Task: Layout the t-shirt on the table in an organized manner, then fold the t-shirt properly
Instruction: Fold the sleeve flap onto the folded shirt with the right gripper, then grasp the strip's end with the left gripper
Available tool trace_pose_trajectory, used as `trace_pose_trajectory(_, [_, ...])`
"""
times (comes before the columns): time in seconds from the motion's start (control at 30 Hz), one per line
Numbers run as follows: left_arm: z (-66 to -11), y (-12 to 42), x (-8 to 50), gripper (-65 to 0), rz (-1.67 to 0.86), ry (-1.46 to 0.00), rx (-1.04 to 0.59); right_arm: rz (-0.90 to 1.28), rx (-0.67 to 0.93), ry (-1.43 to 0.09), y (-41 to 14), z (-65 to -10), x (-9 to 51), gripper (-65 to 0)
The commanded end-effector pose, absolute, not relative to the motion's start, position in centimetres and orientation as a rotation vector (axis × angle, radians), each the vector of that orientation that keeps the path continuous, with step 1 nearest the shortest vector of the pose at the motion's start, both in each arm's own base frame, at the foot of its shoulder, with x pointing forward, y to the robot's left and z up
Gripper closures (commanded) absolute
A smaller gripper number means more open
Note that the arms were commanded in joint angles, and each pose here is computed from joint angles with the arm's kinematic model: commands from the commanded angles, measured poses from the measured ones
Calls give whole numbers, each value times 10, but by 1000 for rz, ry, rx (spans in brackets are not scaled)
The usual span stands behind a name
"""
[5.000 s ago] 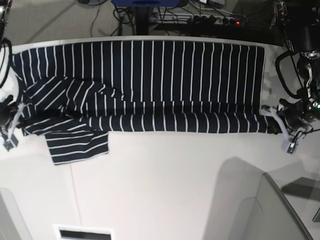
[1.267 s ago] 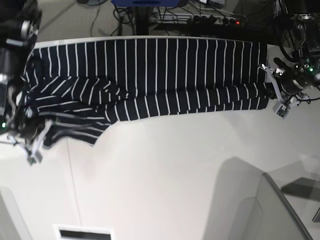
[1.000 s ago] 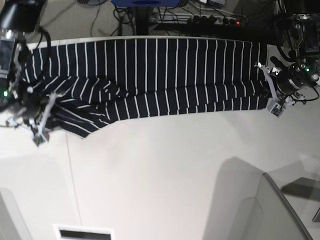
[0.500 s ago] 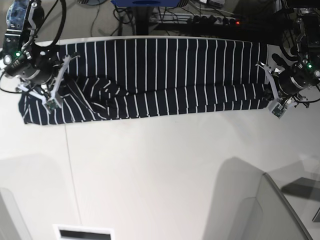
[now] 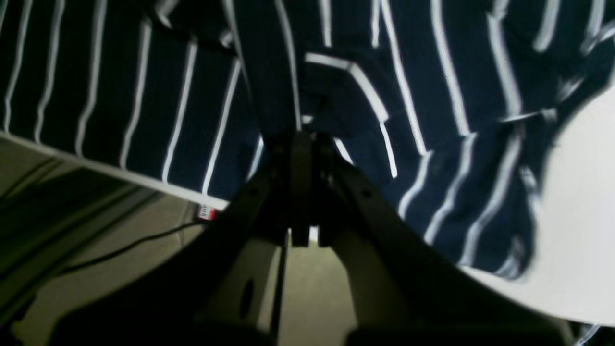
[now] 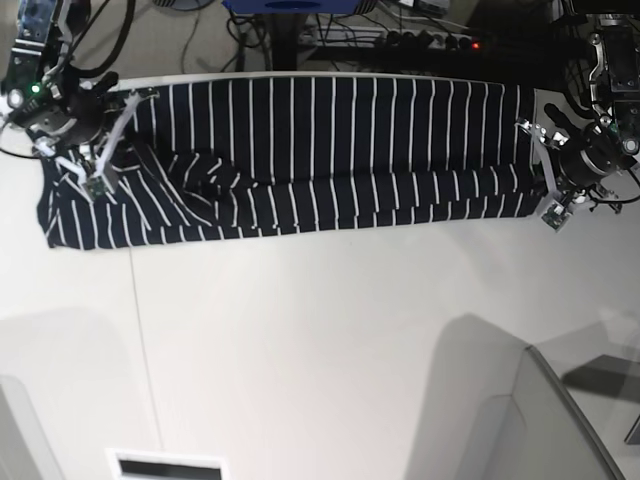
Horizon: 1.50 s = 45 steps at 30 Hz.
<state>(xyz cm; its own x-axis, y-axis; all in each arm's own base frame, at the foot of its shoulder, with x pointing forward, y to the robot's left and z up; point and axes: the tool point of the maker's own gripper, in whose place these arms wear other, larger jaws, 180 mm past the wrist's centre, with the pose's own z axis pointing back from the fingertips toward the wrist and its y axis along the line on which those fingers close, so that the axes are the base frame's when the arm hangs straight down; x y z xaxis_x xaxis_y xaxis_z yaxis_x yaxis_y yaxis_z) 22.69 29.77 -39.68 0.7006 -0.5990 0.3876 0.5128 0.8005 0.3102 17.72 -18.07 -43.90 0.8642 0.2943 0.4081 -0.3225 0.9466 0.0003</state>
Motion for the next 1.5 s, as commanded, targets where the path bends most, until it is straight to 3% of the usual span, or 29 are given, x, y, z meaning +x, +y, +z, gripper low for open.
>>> trace_pose_trajectory(0.0, [-387,301,234,0,-633,-522,208,322,61,-429,-185,-437,180,0])
trace_pose_trajectory(0.1, [-388,301,232,0,-635,-517,209,315,69,-418,-184,-440,178,-9])
trace_pose_trajectory(0.17, [-389,301,229,0,-639,-510,207,315,68,-420,-184,-440,178,-75])
trace_pose_trajectory(0.3, [-392,301,223,0,-640,-496,204,314,61,-421,-185,-437,173,-351])
trace_pose_trajectory(0.37, [-394,301,220,0,-641,-489,201,275,48,-446,-189,-430,173,-453])
trace_pose_trajectory(0.4, [-394,301,220,0,-641,-489,201,235,51,-471,-189,-428,174,-474])
trace_pose_trajectory(0.57, [-394,300,220,0,-640,-489,200,135,54,-596,-193,-417,184,-479])
trace_pose_trajectory(1.27, [-413,275,215,0,-694,-454,136,137,63,-589,-190,-418,180,-479])
trace_pose_trajectory(1.47, [-389,286,223,-497,-686,-505,193,137,63,-588,-190,-418,179,-479])
